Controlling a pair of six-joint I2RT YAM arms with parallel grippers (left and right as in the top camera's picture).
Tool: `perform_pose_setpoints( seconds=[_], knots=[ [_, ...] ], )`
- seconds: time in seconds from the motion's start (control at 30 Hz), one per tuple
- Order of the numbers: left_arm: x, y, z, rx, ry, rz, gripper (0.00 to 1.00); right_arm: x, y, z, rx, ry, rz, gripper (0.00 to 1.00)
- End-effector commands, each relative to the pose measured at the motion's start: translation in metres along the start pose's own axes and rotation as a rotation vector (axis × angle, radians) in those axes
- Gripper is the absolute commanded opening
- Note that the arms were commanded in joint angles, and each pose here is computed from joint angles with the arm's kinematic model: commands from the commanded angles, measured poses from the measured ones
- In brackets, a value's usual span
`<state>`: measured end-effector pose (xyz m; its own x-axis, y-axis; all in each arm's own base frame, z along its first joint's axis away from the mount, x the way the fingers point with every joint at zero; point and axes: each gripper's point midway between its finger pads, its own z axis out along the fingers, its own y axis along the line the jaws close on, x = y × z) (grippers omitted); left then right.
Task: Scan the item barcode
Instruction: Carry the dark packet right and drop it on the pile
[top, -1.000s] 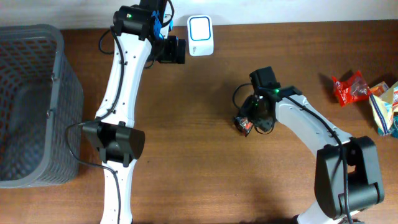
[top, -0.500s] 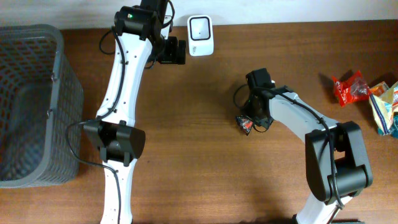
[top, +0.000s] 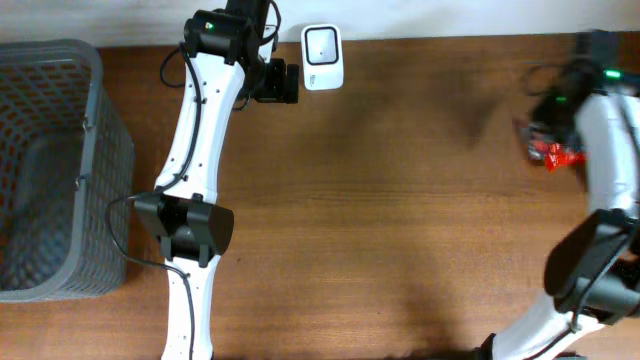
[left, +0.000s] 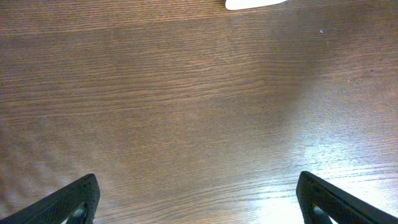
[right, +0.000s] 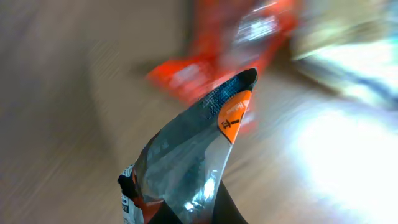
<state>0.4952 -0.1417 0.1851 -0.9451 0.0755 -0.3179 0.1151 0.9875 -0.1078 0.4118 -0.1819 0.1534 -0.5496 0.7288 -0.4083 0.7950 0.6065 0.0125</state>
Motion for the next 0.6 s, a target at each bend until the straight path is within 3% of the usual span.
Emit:
perform_pose_setpoints(
  seconds=[0.0,0.23,0.27,0.3,0.33,0.57],
  knots=[
    [0.001,0.001,0.005,-0.002,0.011,0.004,0.99,-0.033,-0.058,0.014,0.072,-0.031,0.105,0.05],
    [0.001,0.001,0.005,-0.002,0.011,0.004,0.99,-0.059,-0.106,0.048,0.076,-0.038,0.238,0.22],
    [0.001,0.001,0.005,-0.002,0.011,0.004,0.99,-0.06,-0.113,0.052,0.087,-0.035,0.251,0.41],
    [0.001,0.001,0.005,-0.002,0.011,0.004,0.99,-0.061,-0.118,0.052,0.092,-0.033,0.26,0.67],
    [0.001,0.001,0.005,-0.002,0.011,0.004,0.99,-0.06,-0.121,0.052,0.092,-0.029,0.265,0.85],
    [0.001,0.001,0.005,-0.002,0.011,0.004,0.99,-0.056,-0.12,0.012,0.041,-0.026,0.272,0.86]
  ],
)
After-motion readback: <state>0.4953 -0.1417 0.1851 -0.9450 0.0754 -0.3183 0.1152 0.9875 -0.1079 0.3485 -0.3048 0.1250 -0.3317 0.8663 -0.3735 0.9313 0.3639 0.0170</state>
